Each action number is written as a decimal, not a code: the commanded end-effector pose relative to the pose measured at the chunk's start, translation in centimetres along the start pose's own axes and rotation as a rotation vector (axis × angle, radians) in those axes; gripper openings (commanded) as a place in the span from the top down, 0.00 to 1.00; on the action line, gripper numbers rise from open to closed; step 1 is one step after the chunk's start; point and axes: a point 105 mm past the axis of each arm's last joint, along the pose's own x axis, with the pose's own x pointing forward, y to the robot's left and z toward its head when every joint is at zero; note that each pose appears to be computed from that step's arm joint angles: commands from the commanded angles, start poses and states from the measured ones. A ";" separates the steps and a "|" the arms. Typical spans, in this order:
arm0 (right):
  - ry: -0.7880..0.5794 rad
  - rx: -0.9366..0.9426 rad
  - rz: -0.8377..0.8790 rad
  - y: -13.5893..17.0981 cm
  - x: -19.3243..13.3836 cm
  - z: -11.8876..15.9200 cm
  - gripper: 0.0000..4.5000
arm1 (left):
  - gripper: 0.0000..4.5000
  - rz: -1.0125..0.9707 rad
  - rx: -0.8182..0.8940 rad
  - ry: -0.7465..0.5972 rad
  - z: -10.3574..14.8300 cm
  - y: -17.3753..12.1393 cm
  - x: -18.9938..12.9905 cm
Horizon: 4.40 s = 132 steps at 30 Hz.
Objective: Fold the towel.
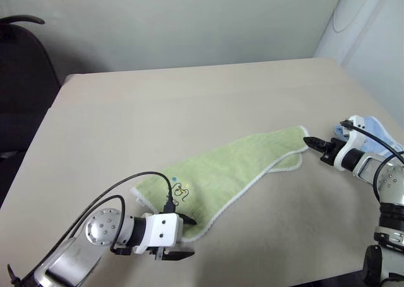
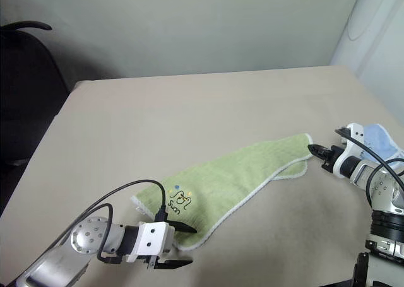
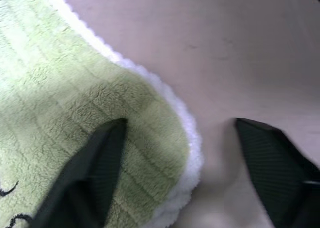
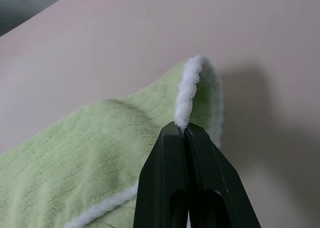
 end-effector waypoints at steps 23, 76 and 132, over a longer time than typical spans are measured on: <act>-0.163 -0.014 0.055 1.2 -0.1 3.8 1.00 | 0.99 0.384 -0.302 -0.327 2.9 7.2 -5.6; -0.065 0.219 -0.157 -2.8 -2.1 6.2 1.00 | 0.99 0.637 -0.658 -0.612 1.9 9.4 -10.0; -0.024 0.241 -0.064 -4.3 1.5 3.7 0.01 | 0.00 0.890 -0.713 -0.691 0.8 13.9 -11.0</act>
